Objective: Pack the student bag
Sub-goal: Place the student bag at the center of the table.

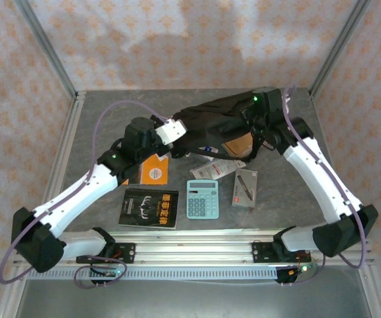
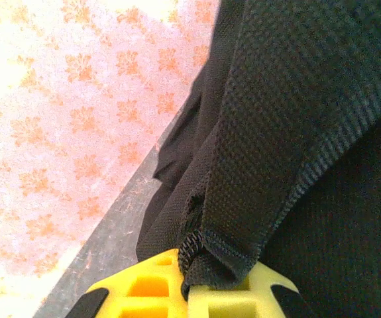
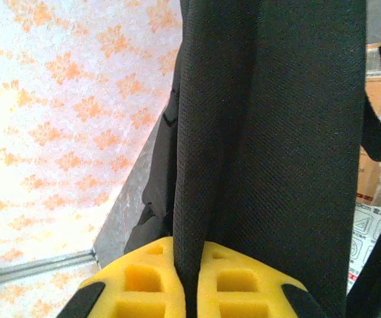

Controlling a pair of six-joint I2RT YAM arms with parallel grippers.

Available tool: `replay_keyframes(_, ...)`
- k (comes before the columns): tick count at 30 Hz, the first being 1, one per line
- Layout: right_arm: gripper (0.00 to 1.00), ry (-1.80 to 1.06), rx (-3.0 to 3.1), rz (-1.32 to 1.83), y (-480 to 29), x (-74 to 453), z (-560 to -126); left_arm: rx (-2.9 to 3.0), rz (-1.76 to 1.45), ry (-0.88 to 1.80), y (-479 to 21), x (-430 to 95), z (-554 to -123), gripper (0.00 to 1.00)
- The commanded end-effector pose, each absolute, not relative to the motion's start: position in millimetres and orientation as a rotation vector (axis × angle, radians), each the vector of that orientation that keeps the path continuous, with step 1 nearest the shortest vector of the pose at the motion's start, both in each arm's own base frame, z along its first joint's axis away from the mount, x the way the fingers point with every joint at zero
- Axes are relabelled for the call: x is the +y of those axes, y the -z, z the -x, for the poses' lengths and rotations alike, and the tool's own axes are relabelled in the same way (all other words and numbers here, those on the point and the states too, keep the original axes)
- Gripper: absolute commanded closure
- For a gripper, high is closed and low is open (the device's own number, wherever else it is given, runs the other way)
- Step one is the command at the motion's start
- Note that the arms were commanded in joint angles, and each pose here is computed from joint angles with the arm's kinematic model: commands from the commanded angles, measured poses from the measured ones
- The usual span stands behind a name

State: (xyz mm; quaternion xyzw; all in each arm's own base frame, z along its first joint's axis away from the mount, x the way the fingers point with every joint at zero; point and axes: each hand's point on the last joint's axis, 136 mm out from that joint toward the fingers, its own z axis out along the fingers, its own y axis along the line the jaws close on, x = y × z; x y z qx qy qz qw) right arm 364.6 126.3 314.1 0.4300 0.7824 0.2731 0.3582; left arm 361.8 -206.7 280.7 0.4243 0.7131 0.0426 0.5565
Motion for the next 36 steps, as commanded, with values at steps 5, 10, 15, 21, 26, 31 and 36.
replay_keyframes(5, 1.00, -0.736, 2.035, -1.166, -306, 150, -341, 1.768, -0.678, -0.155, -297, -185, -407, 0.79)
replay_keyframes(10, 0.97, -0.670, 2.211, -1.094, -269, 174, -315, 1.844, -0.539, -0.132, -292, -170, -414, 0.69)
replay_keyframes(15, 0.34, -0.709, 2.371, -0.973, -240, 195, -298, 1.903, -0.386, -0.048, -304, -151, -396, 0.50)
replay_keyframes(21, 0.12, -0.647, 2.445, -0.766, -242, 191, -287, 2.006, -0.208, -0.166, -298, -110, -374, 0.44)
replay_keyframes(26, 0.09, -0.616, 2.484, -0.576, -253, 195, -286, 2.063, -0.077, -0.281, -288, -83, -364, 0.42)
replay_keyframes(31, 0.14, -0.495, 2.539, -0.436, -255, 185, -280, 2.168, 0.276, -0.228, -297, -48, -353, 0.48)
replay_keyframes(36, 0.27, -0.419, 2.554, -0.443, -239, 164, -263, 2.343, 0.290, -0.018, -287, -80, -344, 0.54)
